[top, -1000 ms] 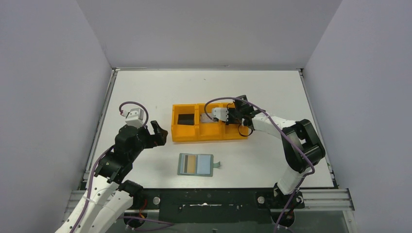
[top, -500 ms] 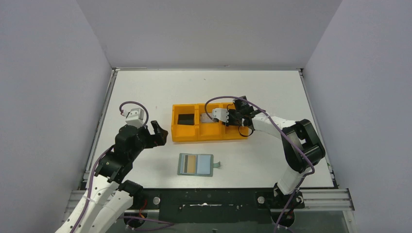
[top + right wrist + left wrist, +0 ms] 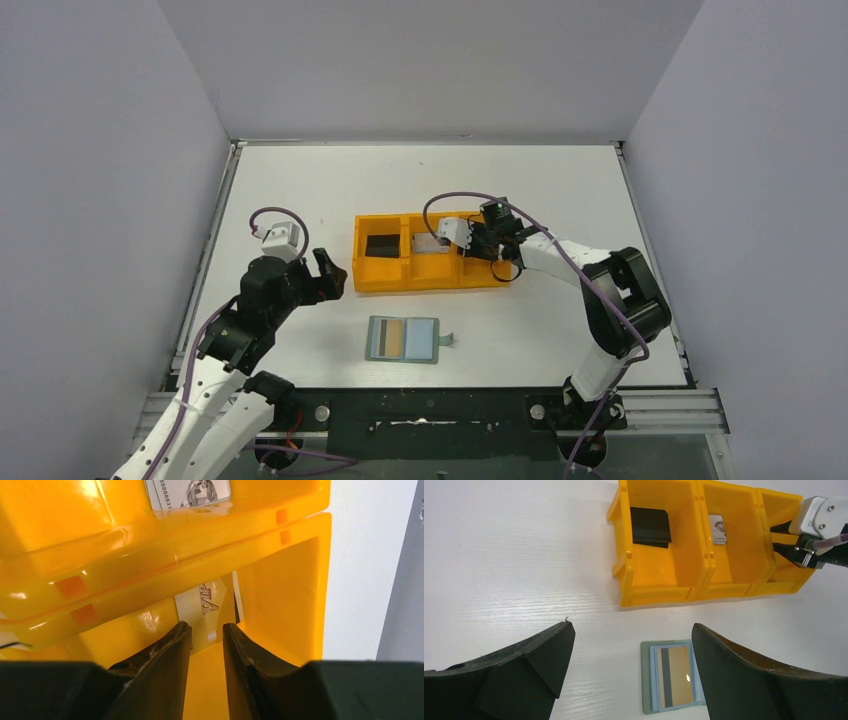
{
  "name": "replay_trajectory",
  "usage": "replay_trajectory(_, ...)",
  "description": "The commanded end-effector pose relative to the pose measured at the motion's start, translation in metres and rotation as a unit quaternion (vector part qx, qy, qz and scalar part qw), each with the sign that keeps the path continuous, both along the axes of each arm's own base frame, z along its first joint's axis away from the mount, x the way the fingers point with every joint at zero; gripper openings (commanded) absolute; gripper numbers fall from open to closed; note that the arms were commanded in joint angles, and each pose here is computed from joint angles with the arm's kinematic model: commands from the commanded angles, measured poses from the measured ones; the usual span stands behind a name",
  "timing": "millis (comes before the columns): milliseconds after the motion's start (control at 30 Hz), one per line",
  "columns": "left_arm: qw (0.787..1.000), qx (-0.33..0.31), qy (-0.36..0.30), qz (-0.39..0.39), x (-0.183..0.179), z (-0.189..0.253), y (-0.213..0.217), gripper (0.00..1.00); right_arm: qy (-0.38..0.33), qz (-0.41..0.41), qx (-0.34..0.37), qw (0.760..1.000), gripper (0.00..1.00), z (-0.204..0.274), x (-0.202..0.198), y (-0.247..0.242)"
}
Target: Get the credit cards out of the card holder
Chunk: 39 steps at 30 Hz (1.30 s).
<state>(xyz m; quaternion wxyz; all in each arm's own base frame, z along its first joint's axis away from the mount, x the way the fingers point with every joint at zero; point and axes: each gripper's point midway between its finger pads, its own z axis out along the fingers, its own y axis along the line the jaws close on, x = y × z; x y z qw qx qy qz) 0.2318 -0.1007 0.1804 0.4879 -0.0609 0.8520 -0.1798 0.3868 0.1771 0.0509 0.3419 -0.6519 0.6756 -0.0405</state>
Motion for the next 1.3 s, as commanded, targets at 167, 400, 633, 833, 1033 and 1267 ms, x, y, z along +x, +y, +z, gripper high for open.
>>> replay_trajectory(167,1.000,-0.005,-0.020,-0.005,0.006,0.009,-0.002,0.89,-0.092,-0.118,0.178,0.973,0.40,0.125,0.003,0.030)
replay_trajectory(400,1.000,-0.003,-0.017,0.008,0.007,0.008,0.003,0.89,0.004,-0.307,0.392,0.867,0.48,0.160,-0.060,0.083)
replay_trajectory(633,1.000,-0.001,-0.016,0.019,0.008,0.009,0.006,0.91,0.207,-0.475,0.499,0.695,0.42,0.123,-0.109,0.119)
replay_trajectory(833,0.999,-0.001,-0.018,0.028,0.008,0.010,0.009,0.91,0.226,-0.522,0.516,0.640,0.41,0.089,-0.160,0.144)
replay_trajectory(1033,1.000,-0.002,-0.016,0.024,0.008,0.008,0.008,0.92,0.213,-0.542,0.459,0.671,0.39,0.069,-0.186,0.170)
replay_trajectory(1267,1.000,-0.001,-0.010,0.021,0.008,0.006,0.007,0.92,0.219,-0.562,0.400,0.690,0.35,0.034,-0.205,0.191)
